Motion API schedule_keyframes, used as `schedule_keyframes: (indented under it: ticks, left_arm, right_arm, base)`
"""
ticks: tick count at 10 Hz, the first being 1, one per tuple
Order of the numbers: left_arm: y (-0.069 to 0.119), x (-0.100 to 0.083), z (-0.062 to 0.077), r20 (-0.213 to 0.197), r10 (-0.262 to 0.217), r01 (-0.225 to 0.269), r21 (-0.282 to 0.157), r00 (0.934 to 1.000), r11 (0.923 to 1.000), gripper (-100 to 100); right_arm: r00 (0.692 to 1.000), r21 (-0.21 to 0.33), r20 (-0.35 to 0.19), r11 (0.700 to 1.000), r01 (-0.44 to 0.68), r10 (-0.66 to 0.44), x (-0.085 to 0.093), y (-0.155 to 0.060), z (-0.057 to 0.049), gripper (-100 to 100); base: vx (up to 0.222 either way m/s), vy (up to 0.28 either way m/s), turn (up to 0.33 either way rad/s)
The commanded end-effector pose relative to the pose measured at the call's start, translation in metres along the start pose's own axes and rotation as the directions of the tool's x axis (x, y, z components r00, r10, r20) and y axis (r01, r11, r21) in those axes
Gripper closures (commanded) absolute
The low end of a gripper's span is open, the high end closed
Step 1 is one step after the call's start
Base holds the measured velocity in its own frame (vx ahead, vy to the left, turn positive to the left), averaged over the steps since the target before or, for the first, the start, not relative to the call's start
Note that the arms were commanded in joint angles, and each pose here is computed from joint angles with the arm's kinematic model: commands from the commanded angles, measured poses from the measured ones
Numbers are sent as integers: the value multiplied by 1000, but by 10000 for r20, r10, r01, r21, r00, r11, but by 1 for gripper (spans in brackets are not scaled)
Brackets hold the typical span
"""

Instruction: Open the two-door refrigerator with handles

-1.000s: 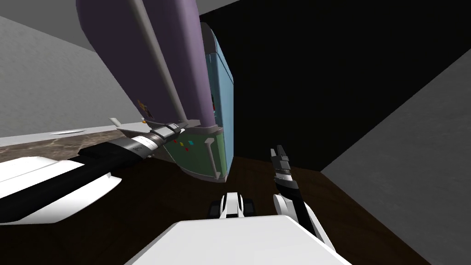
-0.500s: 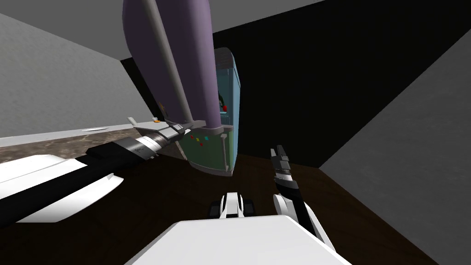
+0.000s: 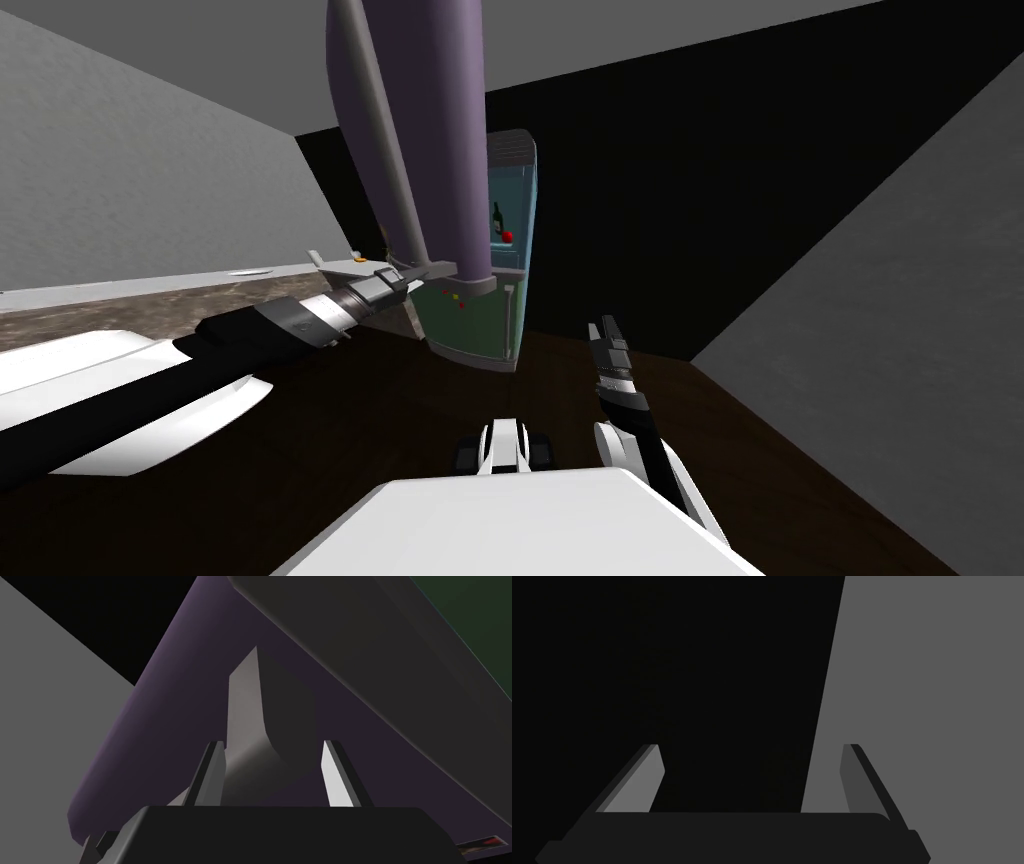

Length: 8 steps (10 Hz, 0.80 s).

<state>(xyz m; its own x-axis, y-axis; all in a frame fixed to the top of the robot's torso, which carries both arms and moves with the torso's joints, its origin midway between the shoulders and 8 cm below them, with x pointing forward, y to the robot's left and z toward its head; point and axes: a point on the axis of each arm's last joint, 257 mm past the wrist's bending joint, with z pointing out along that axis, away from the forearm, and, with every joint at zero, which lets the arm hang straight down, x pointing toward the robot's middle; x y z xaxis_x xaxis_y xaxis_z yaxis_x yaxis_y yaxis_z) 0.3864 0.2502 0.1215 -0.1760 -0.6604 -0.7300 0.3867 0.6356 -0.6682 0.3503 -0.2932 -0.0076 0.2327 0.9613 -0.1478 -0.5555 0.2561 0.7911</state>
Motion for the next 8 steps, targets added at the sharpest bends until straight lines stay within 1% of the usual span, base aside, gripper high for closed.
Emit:
schedule_keyframes:
  ticks: [1,2,3,4,6,7,8]
  left_arm:
    - [-12,10,0,-366,-83,99,412,9993,9991,100]
    - [-12,10,0,-366,-83,99,412,9993,9991,100]
    - [-17,15,0,-552,-121,155,614,9984,9980,100]
    - [-17,15,0,-552,-121,155,614,9984,9980,100]
    - [-29,25,-1,-931,-188,282,1010,9955,9945,100]
    - [-29,25,-1,-931,-188,282,1010,9955,9945,100]
    - [-35,30,-2,-1123,-217,353,1204,9934,9921,100]
  right_arm:
    - [10000,-3,-1,10000,2,-2,0,0,0,0]
    - [10000,-4,-2,10000,2,-2,0,0,0,0]
    - [10000,-2,-1,10000,2,-2,0,0,0,0]
    - [10000,-3,-1,10000,2,-2,0,0,0,0]
    - [10000,-2,-1,10000,3,-3,0,0,0,0]
    - [10000,-2,-2,10000,3,-3,0,0,0,0]
    - [10000,-1,-1,10000,2,-2,0,0,0,0]
  base:
    - [-163,327,-131]
    - [-144,276,-64]
    - [-163,284,-47]
    - [-127,278,-44]
    - [-118,316,-98]
    - [-127,283,-43]
    - [-160,292,-44]
